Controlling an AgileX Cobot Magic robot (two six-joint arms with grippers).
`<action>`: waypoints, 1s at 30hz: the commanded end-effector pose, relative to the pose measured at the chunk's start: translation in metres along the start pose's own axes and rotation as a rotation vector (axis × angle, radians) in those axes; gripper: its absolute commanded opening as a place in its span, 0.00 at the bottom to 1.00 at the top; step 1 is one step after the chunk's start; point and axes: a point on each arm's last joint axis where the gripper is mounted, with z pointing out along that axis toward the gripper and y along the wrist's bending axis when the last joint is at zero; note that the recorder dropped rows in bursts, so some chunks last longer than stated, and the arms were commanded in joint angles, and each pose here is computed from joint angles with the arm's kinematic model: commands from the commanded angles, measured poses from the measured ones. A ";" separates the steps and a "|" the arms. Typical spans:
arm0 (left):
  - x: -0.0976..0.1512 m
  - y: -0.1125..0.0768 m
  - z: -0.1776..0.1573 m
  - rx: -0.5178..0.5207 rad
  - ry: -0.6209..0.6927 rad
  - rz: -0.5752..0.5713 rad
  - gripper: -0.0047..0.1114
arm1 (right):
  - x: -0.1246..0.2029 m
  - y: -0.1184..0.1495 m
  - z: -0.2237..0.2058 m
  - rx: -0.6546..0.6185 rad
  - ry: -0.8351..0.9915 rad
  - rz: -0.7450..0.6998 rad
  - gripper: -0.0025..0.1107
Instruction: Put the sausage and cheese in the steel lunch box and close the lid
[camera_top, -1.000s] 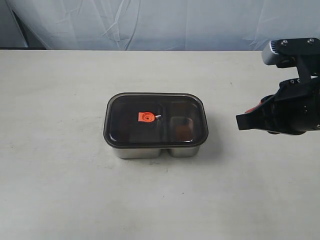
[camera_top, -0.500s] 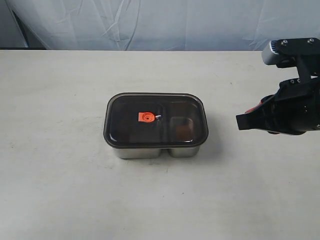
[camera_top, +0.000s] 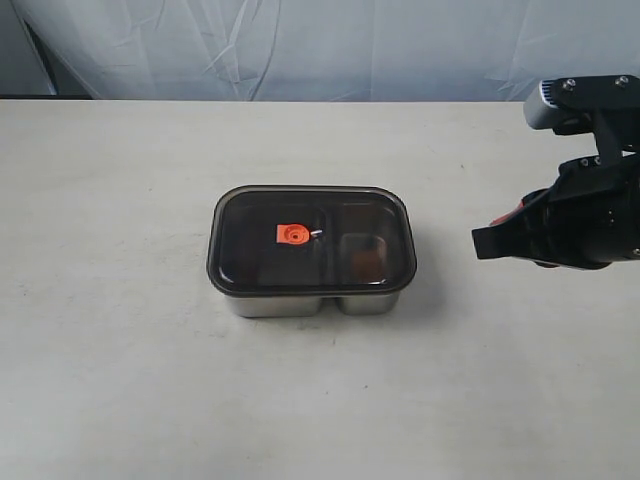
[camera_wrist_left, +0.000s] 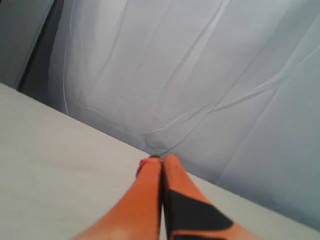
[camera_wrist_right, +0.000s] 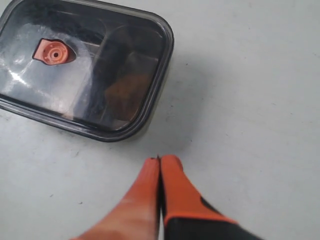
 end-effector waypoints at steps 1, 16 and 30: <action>0.001 -0.001 -0.001 0.016 -0.001 0.293 0.04 | 0.000 0.000 -0.001 0.002 -0.010 0.003 0.02; 0.001 -0.001 -0.001 0.018 -0.010 0.518 0.04 | 0.011 0.010 -0.051 -0.017 -0.212 -0.005 0.02; 0.001 -0.001 -0.001 0.018 -0.010 0.518 0.04 | 0.126 -0.021 -0.078 0.250 -0.815 0.248 0.02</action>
